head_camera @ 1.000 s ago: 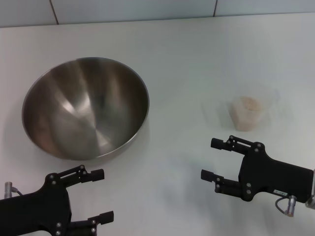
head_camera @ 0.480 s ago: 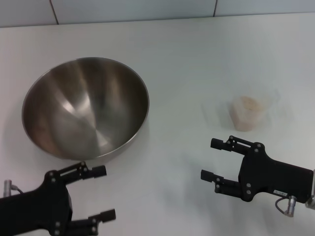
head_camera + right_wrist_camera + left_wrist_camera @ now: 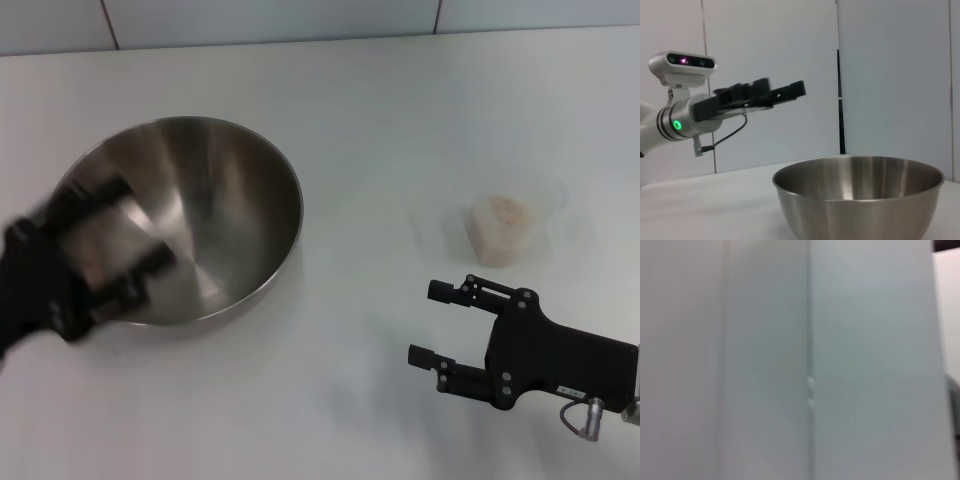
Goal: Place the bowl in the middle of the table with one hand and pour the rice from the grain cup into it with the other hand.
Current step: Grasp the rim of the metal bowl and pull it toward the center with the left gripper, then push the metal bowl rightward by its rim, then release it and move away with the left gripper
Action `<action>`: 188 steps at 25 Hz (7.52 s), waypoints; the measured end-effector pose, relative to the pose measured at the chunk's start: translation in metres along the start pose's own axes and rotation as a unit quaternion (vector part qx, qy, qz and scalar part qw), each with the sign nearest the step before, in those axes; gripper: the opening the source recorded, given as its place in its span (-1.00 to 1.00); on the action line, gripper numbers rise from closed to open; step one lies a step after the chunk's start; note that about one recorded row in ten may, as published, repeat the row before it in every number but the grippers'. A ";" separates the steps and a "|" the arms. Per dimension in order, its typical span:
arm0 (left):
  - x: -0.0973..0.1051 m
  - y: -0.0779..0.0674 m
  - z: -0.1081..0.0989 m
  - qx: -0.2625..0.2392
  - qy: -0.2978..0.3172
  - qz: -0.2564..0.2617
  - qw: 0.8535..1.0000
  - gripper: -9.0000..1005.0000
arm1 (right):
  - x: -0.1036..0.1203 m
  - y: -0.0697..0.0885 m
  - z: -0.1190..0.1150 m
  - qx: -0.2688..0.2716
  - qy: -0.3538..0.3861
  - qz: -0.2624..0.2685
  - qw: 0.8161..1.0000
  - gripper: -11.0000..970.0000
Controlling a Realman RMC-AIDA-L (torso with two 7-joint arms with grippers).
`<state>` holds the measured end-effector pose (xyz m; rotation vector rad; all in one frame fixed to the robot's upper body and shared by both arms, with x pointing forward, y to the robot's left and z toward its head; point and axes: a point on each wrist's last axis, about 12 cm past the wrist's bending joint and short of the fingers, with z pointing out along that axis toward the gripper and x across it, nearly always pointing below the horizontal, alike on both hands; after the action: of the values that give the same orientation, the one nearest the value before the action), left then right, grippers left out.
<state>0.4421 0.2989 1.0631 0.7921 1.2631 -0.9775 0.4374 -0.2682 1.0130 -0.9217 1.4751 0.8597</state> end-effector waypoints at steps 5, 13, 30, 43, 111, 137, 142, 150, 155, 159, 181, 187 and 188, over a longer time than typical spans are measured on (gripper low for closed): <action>-0.014 0.021 -0.015 -0.128 -0.063 0.037 0.989 0.62 | -0.001 0.000 0.000 -0.001 -0.003 -0.001 1.000 0.50; -0.013 0.036 -0.023 -0.237 -0.096 0.036 0.966 0.62 | -0.003 -0.002 -0.001 0.003 -0.008 -0.003 1.000 0.50; -0.003 0.071 -0.009 -0.303 -0.041 -0.003 0.952 0.62 | -0.005 -0.003 -0.002 0.007 -0.015 -0.010 1.000 0.49; -0.033 0.113 0.010 -0.258 0.139 -0.069 0.954 0.62 | -0.006 -0.007 -0.003 0.012 -0.015 -0.017 1.000 0.49; -0.072 0.135 0.061 -0.239 0.463 -0.143 0.841 -0.58 | -0.008 -0.009 -0.002 0.022 -0.024 -0.018 0.999 0.49; -0.096 0.142 0.095 -0.199 0.435 -0.157 0.864 -0.90 | -0.008 -0.008 -0.001 0.021 -0.026 -0.028 0.999 0.48; -0.093 0.143 0.124 -0.166 0.444 -0.151 0.867 -0.90 | -0.008 -0.007 0.000 0.020 -0.027 -0.028 0.999 0.48; -0.087 0.144 0.149 -0.145 0.457 -0.138 0.866 -0.90 | -0.009 -0.007 0.000 0.018 -0.031 -0.028 0.999 0.48; -0.086 0.143 0.164 -0.130 0.464 -0.133 0.866 -0.90 | -0.009 -0.007 0.000 0.018 -0.031 -0.028 0.999 0.48; -0.084 0.141 0.173 -0.118 0.471 -0.126 0.865 -0.90 | -0.009 -0.007 0.000 0.018 -0.031 -0.028 0.999 0.48; -0.069 0.136 0.199 -0.093 0.486 -0.130 0.859 -0.91 | -0.010 -0.008 0.000 0.017 -0.031 -0.031 0.999 0.48; -0.065 0.137 0.199 -0.099 0.486 -0.133 0.858 -0.91 | -0.010 -0.009 0.000 0.018 -0.032 -0.031 0.999 0.48; -0.064 0.137 0.199 -0.100 0.486 -0.133 0.858 -0.91 | -0.010 -0.009 0.000 0.018 -0.032 -0.031 0.999 0.48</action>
<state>0.6453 0.1829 1.1521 1.0022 2.3606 -0.6178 0.4457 -0.2714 1.0232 -0.9020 1.3959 0.8078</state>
